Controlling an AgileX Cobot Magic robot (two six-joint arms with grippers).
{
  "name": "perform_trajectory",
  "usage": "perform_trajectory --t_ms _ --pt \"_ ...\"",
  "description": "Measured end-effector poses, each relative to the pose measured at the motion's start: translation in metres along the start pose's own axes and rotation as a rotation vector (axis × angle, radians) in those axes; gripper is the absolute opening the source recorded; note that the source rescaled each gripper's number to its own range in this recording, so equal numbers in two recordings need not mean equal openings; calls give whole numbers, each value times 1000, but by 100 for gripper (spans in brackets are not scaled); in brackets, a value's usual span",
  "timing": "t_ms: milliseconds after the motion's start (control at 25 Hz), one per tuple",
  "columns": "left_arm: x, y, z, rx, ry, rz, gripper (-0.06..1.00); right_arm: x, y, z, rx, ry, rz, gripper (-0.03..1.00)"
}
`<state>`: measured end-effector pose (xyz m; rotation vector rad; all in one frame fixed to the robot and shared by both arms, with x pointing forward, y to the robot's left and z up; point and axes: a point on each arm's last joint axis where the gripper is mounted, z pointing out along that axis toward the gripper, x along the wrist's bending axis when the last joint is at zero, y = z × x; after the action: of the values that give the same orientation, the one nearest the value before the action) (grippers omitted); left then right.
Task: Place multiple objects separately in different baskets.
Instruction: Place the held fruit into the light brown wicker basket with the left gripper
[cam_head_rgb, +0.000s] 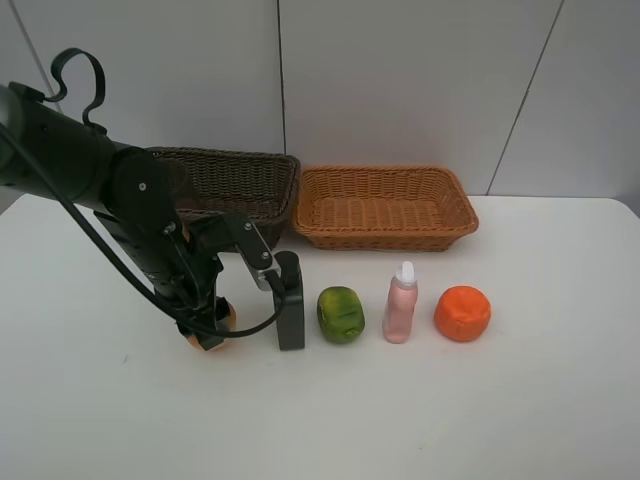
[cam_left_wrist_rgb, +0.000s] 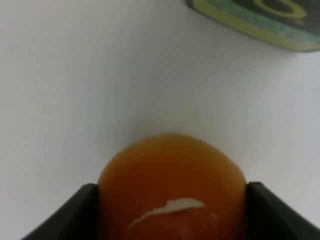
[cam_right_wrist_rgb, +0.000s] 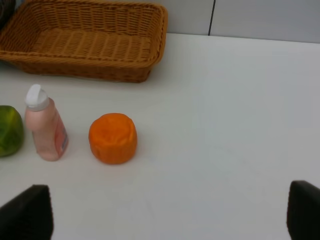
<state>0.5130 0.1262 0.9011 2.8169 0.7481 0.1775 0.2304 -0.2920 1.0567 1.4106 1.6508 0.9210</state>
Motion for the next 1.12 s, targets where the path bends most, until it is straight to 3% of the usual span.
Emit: perform_trajectory --t_ms 520,760,920,1120 --pt "-5 -1 -69 -4 10 -34 69 0 0 0 0 0 0 100" --pt "7 22 -112 -14 46 -29 69 0 0 0 0 0 0 100" --pt "19 43 -141 -83 106 -12 69 0 0 0 0 0 0 100" --pt "36 75 -150 -144 150 9 69 0 0 0 0 0 0 100"
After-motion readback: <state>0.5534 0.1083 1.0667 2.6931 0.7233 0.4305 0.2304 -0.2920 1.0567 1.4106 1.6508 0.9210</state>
